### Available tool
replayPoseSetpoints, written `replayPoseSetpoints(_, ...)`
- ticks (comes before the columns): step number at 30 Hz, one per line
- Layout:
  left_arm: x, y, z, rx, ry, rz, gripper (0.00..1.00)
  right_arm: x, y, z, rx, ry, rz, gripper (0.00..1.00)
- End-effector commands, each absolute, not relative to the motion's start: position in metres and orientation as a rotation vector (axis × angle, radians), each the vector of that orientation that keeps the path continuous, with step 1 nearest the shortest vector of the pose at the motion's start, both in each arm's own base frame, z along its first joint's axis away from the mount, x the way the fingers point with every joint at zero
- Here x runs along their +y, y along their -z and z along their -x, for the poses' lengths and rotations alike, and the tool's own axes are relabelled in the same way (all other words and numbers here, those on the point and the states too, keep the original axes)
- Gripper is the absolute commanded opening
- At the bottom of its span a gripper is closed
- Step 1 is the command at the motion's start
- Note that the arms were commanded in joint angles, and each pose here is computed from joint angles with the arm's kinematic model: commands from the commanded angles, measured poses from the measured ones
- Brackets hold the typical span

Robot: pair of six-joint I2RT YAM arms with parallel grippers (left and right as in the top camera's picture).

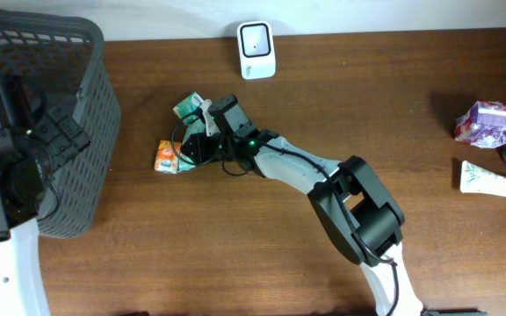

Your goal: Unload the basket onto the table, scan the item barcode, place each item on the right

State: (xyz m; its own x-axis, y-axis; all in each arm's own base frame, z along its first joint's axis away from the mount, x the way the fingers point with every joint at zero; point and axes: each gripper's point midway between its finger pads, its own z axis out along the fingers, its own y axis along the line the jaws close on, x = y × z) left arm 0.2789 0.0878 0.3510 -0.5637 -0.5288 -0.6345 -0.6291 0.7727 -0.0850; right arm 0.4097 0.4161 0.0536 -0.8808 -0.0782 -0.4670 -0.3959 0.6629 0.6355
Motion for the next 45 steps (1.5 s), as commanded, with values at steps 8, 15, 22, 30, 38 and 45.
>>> replayPoseSetpoints(8, 0.089, -0.354, -0.276, 2.287, -0.193, 0.875, 0.99, 0.363, -0.045, -0.393, 2.700, -0.820, 0.320, 0.04)
replayPoseSetpoints(15, 0.089, -0.354, -0.276, 2.287, -0.193, 0.875, 0.99, 0.291, -0.065, -0.344, 2.963, -0.506, 0.218, 0.04)
replayPoseSetpoints(22, 0.089, -0.354, -0.276, 2.287, -0.193, 0.875, 0.99, 0.316, -0.089, -0.413, 2.653, -0.681, 0.246, 0.76)
replayPoseSetpoints(30, 0.089, -0.354, -0.276, 2.287, -0.193, 0.875, 0.99, 0.358, -0.034, -0.418, 2.628, -0.932, 0.361, 0.75)
replayPoseSetpoints(38, 0.089, -0.354, -0.276, 2.287, -0.193, 0.875, 0.99, 0.367, -0.015, -0.399, 2.693, -1.016, 0.393, 0.23)
replayPoseSetpoints(45, 0.089, -0.354, -0.276, 2.287, -0.193, 0.875, 0.99, 0.349, -0.074, -0.409, 2.658, -1.182, 0.267, 0.04)
